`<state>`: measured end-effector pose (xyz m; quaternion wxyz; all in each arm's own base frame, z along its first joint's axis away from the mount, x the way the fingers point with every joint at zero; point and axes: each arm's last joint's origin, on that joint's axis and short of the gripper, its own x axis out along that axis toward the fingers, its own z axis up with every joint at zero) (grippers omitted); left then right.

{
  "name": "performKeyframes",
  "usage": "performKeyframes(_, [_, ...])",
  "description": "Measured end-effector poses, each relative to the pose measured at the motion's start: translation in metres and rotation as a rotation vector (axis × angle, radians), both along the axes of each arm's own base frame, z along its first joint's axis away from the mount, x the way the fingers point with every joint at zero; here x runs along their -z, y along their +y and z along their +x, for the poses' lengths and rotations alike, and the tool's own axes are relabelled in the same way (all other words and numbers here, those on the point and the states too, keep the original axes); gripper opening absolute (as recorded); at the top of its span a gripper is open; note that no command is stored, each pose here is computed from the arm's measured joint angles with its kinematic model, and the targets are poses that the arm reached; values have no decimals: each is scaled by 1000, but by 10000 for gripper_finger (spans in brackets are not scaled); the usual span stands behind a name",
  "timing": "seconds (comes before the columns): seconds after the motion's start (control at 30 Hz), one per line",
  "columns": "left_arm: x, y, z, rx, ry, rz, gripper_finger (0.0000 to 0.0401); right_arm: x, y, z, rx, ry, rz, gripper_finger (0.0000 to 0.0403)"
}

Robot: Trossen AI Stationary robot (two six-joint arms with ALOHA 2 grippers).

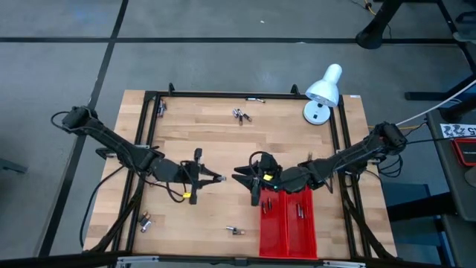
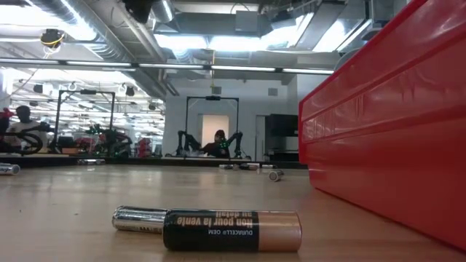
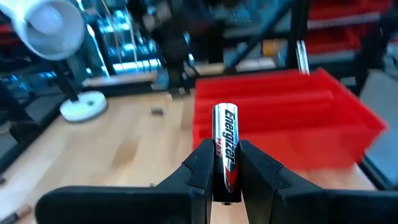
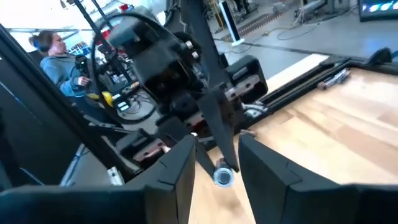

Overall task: Sort batteries
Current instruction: Put the silver battery into the right red bin

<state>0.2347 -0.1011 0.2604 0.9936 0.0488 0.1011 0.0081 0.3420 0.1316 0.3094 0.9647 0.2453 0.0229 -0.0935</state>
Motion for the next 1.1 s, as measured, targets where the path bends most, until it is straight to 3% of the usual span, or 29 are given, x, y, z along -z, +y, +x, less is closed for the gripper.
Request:
performKeyframes(0.17, [-20,5,5,-9,-190,-53,46,-5,-15,10,-51,-69,-53,124])
performKeyframes(0.33, [-28,9,6,-10,-271,-98,46,-13,-26,15,-141,-138,-115,124])
performKeyframes(0.57, [-28,10,7,-29,-271,-120,47,-15,-25,15,-189,-152,-204,139])
performKeyframes(0.83, [-29,10,7,-41,-282,-151,47,-12,-26,15,-156,-115,-301,196])
performKeyframes(1.1, [-29,10,7,-41,-282,-157,47,-12,-26,15,-152,-111,-311,218])
